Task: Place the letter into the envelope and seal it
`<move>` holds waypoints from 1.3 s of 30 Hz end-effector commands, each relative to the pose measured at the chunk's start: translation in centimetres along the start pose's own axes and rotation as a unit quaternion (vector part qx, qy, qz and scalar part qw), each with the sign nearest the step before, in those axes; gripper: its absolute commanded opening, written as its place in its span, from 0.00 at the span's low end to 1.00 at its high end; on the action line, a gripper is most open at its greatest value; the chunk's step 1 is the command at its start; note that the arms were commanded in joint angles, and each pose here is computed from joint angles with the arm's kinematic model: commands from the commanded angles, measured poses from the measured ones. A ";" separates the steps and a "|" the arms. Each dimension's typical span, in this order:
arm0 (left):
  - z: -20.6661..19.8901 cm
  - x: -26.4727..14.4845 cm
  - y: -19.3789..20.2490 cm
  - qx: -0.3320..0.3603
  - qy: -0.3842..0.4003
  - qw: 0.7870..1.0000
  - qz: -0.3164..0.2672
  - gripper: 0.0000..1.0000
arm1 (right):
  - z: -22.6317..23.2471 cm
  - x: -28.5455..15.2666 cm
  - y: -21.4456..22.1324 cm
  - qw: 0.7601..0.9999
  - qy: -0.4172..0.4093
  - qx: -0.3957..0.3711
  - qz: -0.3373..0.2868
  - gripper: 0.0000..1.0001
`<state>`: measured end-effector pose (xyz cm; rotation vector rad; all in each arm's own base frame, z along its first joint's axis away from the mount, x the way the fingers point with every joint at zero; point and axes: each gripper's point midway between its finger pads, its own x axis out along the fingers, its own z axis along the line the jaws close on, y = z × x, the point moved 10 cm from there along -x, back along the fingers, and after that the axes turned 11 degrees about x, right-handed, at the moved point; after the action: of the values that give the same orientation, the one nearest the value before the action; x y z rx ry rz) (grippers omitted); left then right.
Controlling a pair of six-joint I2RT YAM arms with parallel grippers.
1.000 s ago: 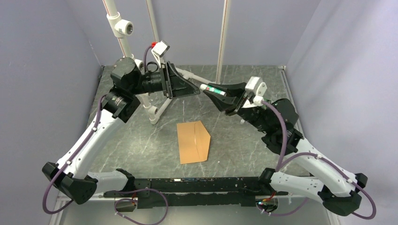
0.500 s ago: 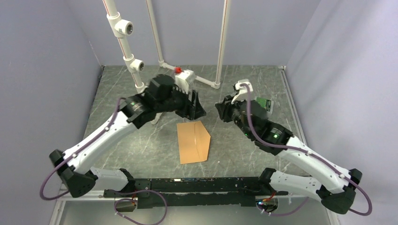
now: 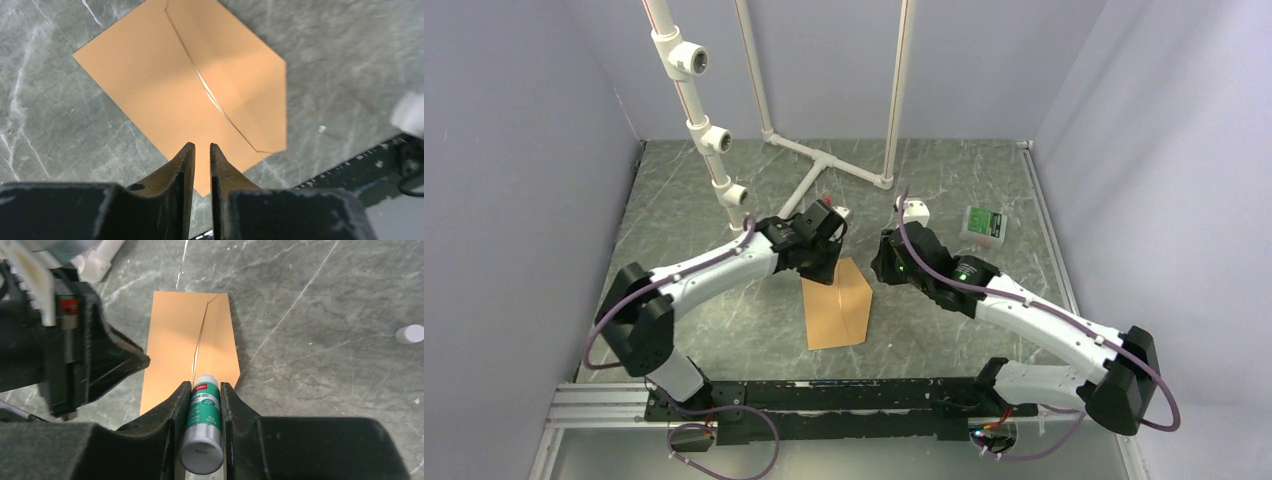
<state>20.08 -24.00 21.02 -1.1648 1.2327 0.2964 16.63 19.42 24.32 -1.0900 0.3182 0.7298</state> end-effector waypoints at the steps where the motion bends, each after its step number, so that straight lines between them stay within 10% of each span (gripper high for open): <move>1: 0.9 3.1 0.0 -0.030 -0.036 0.999 0.024 0.19 | 0.7 1.3 0.5 1.000 -0.016 0.016 0.014 0.00; 17: 6.3 11.2 -0.8 -0.126 -0.021 0.984 0.122 0.11 | 1.2 5.2 3.0 0.997 -0.032 -0.008 0.064 0.00; 39: 8.5 11.4 5.0 -0.186 0.039 0.962 0.196 0.02 | 4.6 12.2 6.7 0.979 -0.004 -0.058 0.194 0.00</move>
<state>28.37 -20.93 10.74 -1.3550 1.4223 0.6616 20.05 28.93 14.06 -1.1221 0.4991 1.1204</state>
